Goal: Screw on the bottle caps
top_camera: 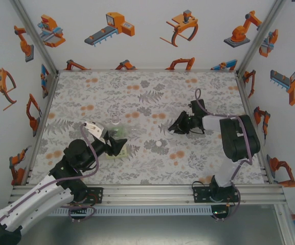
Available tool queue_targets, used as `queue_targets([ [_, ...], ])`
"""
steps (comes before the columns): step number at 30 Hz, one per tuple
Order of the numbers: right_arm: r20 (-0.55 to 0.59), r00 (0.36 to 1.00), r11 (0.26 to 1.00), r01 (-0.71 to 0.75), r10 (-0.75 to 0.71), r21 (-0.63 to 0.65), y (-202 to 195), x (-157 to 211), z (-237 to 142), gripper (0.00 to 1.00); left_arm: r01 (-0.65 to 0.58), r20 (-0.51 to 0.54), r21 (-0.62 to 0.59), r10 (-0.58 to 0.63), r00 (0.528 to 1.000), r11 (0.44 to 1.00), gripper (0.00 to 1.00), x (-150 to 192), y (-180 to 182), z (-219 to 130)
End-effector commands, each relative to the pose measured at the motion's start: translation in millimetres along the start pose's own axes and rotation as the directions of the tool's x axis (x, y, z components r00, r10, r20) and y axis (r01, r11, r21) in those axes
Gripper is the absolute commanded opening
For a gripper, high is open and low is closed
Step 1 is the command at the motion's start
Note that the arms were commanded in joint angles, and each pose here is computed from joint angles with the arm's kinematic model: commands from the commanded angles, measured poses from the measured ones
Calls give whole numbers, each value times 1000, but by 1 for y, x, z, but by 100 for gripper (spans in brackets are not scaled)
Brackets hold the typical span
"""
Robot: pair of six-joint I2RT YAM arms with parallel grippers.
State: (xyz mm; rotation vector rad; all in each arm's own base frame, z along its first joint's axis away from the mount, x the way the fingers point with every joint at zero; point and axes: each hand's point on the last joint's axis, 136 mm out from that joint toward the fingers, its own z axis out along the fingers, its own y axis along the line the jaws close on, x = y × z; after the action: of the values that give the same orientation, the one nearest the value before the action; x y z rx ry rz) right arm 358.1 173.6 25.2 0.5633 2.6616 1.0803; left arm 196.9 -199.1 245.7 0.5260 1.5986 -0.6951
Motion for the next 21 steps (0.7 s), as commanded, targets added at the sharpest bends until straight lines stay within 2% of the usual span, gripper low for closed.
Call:
queue_targets([
  [1,18,999,997,-47,46,55,-28,6,-12,35,21,33,-3,-21,999,1000,0,-6,1,-1],
  [6,26,1000,982,-18,14,188,-52,8,-30,41,19,23,6,-19,1000,1000,0,-5,0,-2],
  [12,63,992,955,87,-109,285,-34,-11,-49,42,23,-25,-9,-24,999,1000,0,-7,1,-8],
  [17,27,957,877,252,-288,409,-2,-19,-52,47,-9,-115,-7,8,993,1000,0,-9,-1,-14],
  [21,-30,919,786,354,-394,507,14,-21,-47,51,-23,-184,1,22,983,1000,0,-8,-4,-17],
])
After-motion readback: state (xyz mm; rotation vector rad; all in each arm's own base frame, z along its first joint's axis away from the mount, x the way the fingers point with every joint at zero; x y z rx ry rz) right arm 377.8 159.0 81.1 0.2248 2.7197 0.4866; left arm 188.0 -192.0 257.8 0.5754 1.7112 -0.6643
